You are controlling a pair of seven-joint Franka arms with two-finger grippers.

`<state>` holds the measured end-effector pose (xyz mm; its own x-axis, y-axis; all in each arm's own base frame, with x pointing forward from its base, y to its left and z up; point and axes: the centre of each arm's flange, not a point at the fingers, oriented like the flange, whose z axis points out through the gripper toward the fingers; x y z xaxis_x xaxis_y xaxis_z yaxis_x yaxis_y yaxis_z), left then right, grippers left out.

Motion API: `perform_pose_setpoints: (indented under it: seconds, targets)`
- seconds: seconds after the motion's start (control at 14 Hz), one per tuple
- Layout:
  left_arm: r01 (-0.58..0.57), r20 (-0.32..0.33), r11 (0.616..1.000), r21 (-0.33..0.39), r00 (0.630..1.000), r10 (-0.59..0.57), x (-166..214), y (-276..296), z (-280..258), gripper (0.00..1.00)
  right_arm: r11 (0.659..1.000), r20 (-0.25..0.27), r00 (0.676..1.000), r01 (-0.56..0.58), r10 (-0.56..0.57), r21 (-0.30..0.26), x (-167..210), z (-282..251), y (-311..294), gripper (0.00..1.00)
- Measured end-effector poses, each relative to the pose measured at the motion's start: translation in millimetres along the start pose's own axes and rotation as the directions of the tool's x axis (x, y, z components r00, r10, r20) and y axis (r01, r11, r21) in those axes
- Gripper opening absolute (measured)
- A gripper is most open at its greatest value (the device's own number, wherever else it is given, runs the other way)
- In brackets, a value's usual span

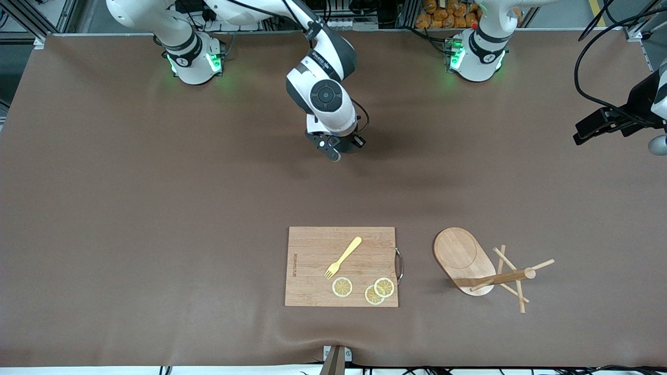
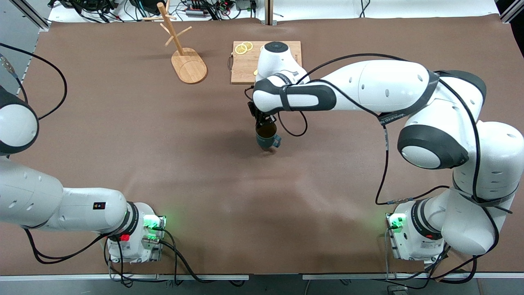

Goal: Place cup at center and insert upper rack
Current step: 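Carry the teal mug with the right gripper toward the table middle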

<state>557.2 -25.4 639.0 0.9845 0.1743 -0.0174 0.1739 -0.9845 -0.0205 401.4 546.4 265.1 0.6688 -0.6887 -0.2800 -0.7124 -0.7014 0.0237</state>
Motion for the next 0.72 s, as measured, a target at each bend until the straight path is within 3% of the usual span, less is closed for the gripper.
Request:
perform_pose_setpoints:
  seconds: [0.5, 0.57, 0.72]
  targets:
    - [0.000, 0.001, 1.000, 0.000, 1.000, 0.000, 0.0, 0.2, 0.3, 1.00, 0.998, -0.008, 0.998, 0.062, -0.062, 0.001, 2.1, 13.4, -0.9, 0.04]
    - [0.000, 0.001, 1.000, 0.000, 1.000, 0.000, 0.0, 0.3, 0.4, 1.00, 0.998, -0.010, 0.998, 0.062, -0.061, 0.007, 3.0, 15.1, -1.8, 0.08]
    - [-0.001, 0.001, 1.000, 0.000, 1.000, 0.001, 0.0, 0.7, 0.5, 1.00, 0.998, -0.015, 0.998, 0.064, -0.063, 0.025, 3.1, 17.8, -3.8, 0.28]
